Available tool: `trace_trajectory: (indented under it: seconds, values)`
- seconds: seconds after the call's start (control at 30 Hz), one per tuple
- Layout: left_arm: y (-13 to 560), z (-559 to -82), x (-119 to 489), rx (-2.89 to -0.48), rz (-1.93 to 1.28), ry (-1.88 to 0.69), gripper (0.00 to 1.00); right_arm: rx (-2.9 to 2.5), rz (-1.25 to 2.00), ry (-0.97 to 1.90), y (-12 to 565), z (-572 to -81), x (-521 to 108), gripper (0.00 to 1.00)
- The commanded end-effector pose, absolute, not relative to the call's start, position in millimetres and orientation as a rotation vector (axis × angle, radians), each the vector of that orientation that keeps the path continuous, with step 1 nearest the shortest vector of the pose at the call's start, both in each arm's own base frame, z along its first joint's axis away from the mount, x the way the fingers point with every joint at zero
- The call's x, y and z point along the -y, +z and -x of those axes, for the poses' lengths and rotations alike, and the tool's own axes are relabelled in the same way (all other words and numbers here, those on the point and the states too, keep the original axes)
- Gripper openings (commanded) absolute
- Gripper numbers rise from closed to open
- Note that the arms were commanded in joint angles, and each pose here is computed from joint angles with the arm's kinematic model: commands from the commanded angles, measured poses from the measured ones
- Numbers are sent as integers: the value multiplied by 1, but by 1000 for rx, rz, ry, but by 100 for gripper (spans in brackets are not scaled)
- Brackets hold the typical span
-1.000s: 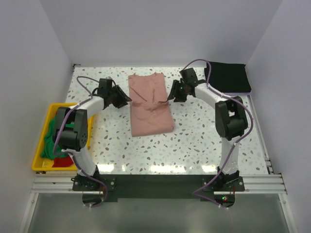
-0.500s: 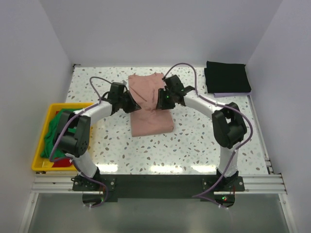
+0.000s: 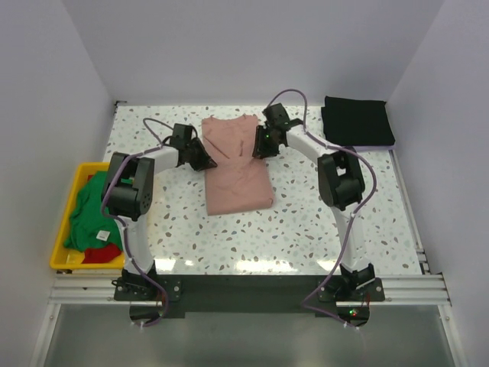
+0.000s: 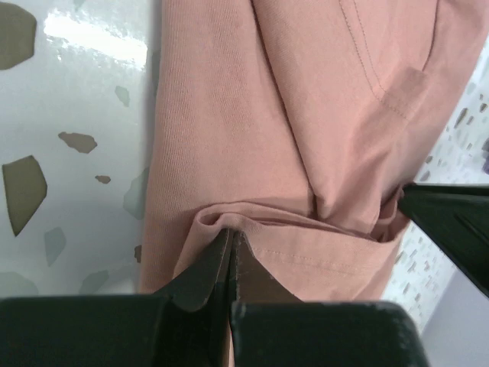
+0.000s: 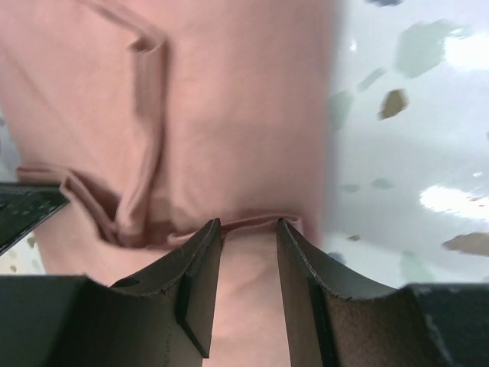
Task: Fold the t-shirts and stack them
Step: Fold the tshirt
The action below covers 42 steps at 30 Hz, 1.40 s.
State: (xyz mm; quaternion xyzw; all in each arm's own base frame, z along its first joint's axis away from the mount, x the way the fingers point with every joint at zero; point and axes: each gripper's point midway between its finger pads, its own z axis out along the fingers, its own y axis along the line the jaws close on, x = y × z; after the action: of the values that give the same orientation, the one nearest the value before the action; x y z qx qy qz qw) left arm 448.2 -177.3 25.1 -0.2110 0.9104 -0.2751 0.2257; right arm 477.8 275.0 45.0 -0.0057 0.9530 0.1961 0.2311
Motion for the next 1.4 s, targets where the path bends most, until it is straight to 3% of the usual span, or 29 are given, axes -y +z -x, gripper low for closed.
trace_trajectory:
  seconds: [0.0,0.33,0.5,0.67,1.0,1.37]
  values:
    - [21,-457,167,-2506,588,-747,0,-2640,14,543,47,-485,-264,39]
    - [28,-457,153,-2476,623,-749,0,-2626,-11,520,52,-484,-243,39]
    - [83,-474,165,-2352,496,-841,1,-2537,-28,512,99,-475,-232,40]
    - [118,-470,184,-2313,385,-880,8,-2495,-62,550,120,-445,-223,41]
    - [115,-380,240,-2365,277,-957,9,-2578,-97,634,78,-340,-206,45]
    - [65,-326,262,-2480,243,-954,8,-2608,-136,710,54,-315,-222,44]
